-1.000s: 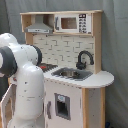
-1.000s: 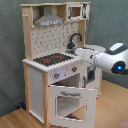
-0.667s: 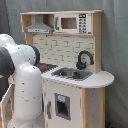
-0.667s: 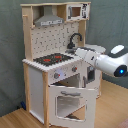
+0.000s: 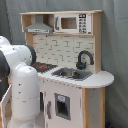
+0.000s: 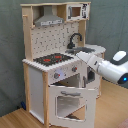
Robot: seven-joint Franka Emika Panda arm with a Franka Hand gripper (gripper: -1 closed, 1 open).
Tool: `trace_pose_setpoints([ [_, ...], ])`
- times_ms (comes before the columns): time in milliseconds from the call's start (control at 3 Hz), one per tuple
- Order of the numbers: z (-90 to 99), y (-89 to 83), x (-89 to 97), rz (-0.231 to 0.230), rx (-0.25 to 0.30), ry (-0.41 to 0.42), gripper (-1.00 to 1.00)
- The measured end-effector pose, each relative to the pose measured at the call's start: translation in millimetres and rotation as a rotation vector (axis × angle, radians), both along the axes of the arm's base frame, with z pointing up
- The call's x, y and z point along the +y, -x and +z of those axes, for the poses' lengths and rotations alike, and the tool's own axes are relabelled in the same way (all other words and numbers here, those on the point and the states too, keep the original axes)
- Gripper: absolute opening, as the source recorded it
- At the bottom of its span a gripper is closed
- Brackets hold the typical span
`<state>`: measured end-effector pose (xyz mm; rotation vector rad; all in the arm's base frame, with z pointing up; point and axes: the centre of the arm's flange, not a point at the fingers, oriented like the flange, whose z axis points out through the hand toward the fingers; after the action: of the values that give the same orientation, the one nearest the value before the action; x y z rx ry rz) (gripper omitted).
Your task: Play with the kitchen
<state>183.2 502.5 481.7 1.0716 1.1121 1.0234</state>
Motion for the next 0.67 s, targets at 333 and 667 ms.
trace_pose_setpoints([
  [333,-13.3,3.9,-0.1,0.040,-0.023,-0.048,1.00],
  [667,-25.3,8.9,1.4,0.089,-0.045,-0.110,1.00],
])
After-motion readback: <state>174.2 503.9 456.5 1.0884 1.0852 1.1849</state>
